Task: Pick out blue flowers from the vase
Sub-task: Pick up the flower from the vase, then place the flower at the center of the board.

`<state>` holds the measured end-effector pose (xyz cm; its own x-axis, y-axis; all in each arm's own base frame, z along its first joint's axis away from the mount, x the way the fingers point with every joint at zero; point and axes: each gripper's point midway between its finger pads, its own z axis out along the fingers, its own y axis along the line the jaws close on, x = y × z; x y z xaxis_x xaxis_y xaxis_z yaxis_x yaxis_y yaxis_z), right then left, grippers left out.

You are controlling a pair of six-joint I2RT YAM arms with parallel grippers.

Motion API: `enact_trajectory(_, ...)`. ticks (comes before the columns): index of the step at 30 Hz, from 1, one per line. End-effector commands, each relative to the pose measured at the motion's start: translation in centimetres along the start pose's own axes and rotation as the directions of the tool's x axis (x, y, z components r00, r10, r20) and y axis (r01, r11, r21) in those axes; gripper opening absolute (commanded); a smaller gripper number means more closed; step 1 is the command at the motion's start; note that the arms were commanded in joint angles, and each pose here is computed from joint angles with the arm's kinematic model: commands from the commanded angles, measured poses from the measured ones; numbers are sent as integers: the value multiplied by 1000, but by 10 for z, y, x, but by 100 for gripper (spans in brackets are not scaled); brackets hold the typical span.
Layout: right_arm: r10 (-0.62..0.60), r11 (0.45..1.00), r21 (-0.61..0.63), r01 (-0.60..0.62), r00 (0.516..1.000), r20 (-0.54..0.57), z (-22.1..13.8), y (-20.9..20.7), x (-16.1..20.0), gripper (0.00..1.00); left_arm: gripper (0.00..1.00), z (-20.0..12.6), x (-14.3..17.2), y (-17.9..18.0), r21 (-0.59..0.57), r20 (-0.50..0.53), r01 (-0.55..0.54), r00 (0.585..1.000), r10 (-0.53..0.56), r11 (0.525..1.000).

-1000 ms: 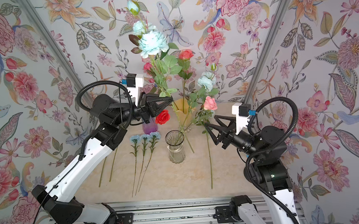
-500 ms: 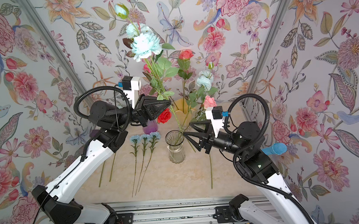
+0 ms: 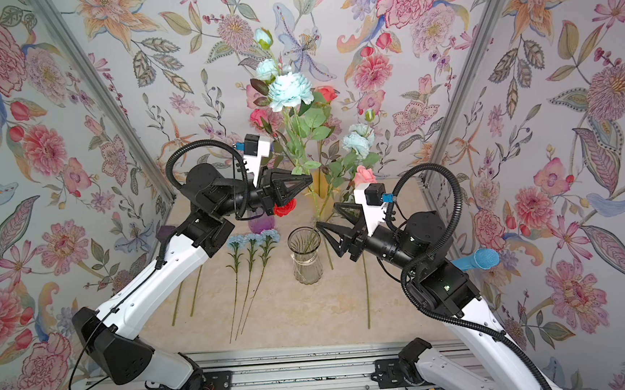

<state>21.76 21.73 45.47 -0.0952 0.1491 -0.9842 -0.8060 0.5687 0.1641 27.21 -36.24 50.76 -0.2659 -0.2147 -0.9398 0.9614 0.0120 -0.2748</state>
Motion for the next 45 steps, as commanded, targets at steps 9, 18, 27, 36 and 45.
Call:
enact_trajectory(9, -18, 992, 121, 21, 1000, -22, 9, -26, 9, 69, 1, 16, 32, 28, -45, -107, -12, 994, 8, 999)
enact_trajectory(18, 10, 995, 101, -3, 998, -64, 23, -28, 17, 68, 2, 14, 45, 42, -134, -184, -60, 982, 34, 989)
enact_trajectory(27, 3, 992, 127, 8, 997, -82, 26, -34, 23, 62, 2, 16, 49, 44, -123, -202, -66, 979, 40, 990)
enact_trajectory(36, 6, 987, 163, 2, 999, -48, 25, -42, 22, 56, 1, 15, 37, 21, -35, -140, -48, 989, 42, 998)
enact_trajectory(45, 34, 994, 101, -31, 999, -34, 37, -35, 23, 39, 1, 14, 33, 9, 8, -128, -48, 991, 48, 999)
